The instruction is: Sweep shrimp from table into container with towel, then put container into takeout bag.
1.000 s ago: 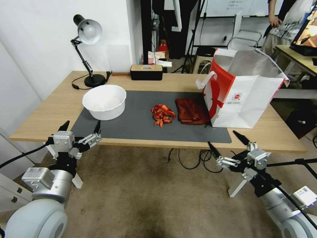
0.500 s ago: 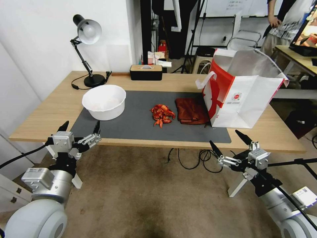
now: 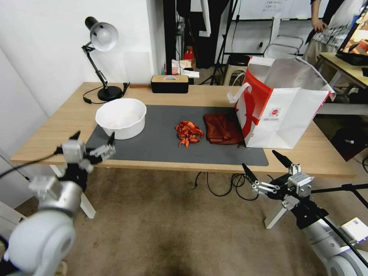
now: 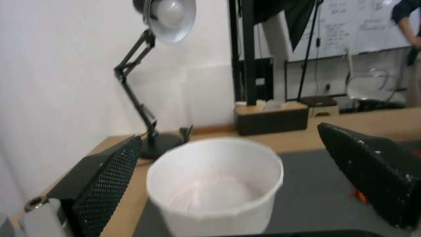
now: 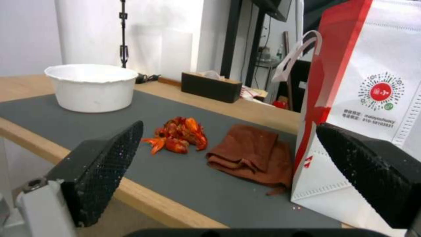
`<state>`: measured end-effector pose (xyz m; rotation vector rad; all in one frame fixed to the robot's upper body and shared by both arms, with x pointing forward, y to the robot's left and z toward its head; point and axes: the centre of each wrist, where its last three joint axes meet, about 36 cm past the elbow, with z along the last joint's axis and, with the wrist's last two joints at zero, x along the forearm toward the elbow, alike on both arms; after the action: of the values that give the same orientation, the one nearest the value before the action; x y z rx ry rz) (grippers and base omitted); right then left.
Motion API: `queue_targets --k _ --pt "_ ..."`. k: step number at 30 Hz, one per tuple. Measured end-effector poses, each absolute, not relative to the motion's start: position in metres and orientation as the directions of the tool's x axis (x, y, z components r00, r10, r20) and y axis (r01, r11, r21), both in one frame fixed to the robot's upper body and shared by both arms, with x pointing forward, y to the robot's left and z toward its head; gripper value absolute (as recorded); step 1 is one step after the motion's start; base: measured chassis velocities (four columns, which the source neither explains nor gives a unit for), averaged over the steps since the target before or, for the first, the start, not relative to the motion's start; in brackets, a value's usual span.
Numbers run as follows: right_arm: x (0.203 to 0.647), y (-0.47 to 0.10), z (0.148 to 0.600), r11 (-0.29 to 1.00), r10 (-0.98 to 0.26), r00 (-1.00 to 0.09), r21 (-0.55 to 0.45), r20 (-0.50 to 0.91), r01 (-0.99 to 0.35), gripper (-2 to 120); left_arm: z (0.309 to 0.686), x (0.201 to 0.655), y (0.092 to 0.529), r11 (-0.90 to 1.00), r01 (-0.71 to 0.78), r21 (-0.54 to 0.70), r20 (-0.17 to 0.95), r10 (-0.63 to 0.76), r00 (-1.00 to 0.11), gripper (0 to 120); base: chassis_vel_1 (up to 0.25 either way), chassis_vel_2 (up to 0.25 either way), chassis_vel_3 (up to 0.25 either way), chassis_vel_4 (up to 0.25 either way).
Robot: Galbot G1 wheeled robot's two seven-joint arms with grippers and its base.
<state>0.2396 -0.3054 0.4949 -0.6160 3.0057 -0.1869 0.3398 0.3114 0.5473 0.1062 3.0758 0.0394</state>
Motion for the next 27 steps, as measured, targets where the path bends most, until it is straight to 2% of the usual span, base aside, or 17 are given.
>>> queue_targets --k 5,11,18,21,27 --pt "0.237 -0.305 0.496 0.913 -0.393 -0.919 -0.137 -0.039 -0.385 100 0.565 0.378 0.328 0.993 0.119 0.004 -0.035 0.119 -0.992 100 0.000 0.000 0.000 0.000" --pt "0.233 -0.303 0.497 0.915 -0.386 -0.922 -0.144 -0.036 -0.378 100 0.587 0.447 0.341 0.983 0.177 -0.052 0.026 0.178 -0.984 100 0.000 0.000 0.000 0.000" --pt "0.230 -0.305 0.497 0.916 -0.380 -0.925 -0.152 -0.031 -0.371 100 0.574 0.509 0.350 0.958 0.286 -0.037 0.094 0.288 -0.953 100 0.000 0.000 0.000 0.000" --pt "0.228 -0.306 0.496 0.917 -0.375 -0.926 -0.159 -0.031 -0.366 100 0.569 0.542 0.378 0.937 0.348 0.017 0.101 0.345 -0.933 100 0.000 0.000 0.000 0.000" --pt "0.227 -0.308 0.492 0.918 -0.370 -0.929 -0.161 -0.028 -0.361 100 0.583 0.553 0.419 0.873 0.464 0.151 0.153 0.443 -0.883 100 0.000 0.000 0.000 0.000"
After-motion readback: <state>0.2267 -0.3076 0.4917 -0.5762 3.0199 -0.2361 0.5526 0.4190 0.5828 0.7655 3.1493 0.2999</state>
